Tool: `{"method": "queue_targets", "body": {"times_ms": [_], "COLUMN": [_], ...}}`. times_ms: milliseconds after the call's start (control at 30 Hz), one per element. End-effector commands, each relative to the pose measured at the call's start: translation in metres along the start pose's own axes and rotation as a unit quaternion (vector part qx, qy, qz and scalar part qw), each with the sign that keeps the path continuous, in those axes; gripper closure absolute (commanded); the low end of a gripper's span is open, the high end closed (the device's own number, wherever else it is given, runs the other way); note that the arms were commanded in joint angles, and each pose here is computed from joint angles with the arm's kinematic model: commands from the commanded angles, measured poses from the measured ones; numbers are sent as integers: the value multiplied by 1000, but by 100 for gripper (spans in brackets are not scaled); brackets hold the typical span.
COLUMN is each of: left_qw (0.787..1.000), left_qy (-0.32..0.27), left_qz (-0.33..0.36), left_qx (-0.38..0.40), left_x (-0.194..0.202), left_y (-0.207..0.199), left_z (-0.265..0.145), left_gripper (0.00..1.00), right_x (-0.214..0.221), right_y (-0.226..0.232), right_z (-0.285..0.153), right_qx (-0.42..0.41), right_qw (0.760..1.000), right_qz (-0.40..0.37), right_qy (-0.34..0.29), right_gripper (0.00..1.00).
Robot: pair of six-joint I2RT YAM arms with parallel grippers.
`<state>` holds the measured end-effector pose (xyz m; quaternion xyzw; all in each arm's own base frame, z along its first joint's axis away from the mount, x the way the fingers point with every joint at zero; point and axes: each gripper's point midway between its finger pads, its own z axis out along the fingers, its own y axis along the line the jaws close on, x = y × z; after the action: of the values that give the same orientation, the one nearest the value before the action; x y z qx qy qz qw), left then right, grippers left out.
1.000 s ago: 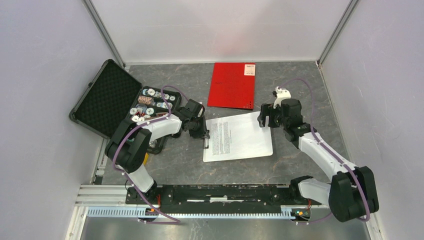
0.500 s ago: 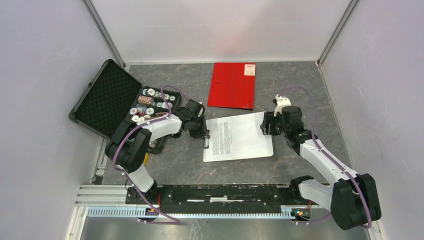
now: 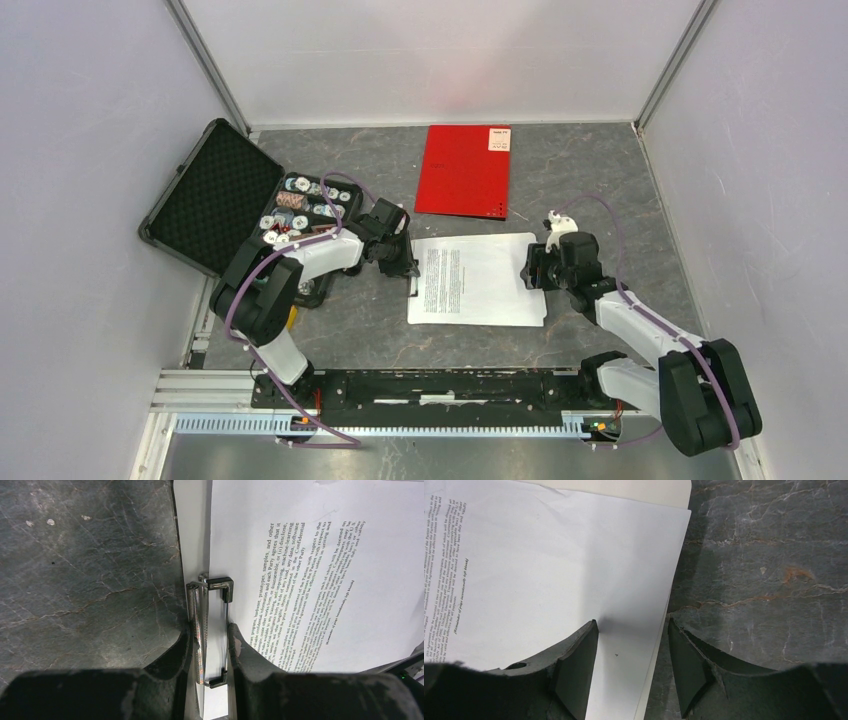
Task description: Put the files into the folder
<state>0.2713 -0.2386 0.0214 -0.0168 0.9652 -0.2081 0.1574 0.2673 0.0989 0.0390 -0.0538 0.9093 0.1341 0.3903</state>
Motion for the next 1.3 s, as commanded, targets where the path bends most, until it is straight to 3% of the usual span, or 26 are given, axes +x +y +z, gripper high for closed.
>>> {"method": "queue_targets", "body": {"times_ms": [0,333,1267], "left_qw": [999,999,998], "left_qy": [36,34,31], "left_qz": [-25,27,47], "left_qx": [-25,-23,-36], "left_x": [27,21,19], "left_y": [16,16,21], "left_z": [10,8,7], "left_gripper": [98,98,98], "right_x": [-9,-15,-34], "right_y": [2,4,1], "right_z": [5,13,23], "right_qx": [-4,-16,-4], "right_qw": [1000,999,998], "right_qz": [-2,-36,-62], "right_qy": [-26,-28,-33], "right_gripper": [40,40,41]}}
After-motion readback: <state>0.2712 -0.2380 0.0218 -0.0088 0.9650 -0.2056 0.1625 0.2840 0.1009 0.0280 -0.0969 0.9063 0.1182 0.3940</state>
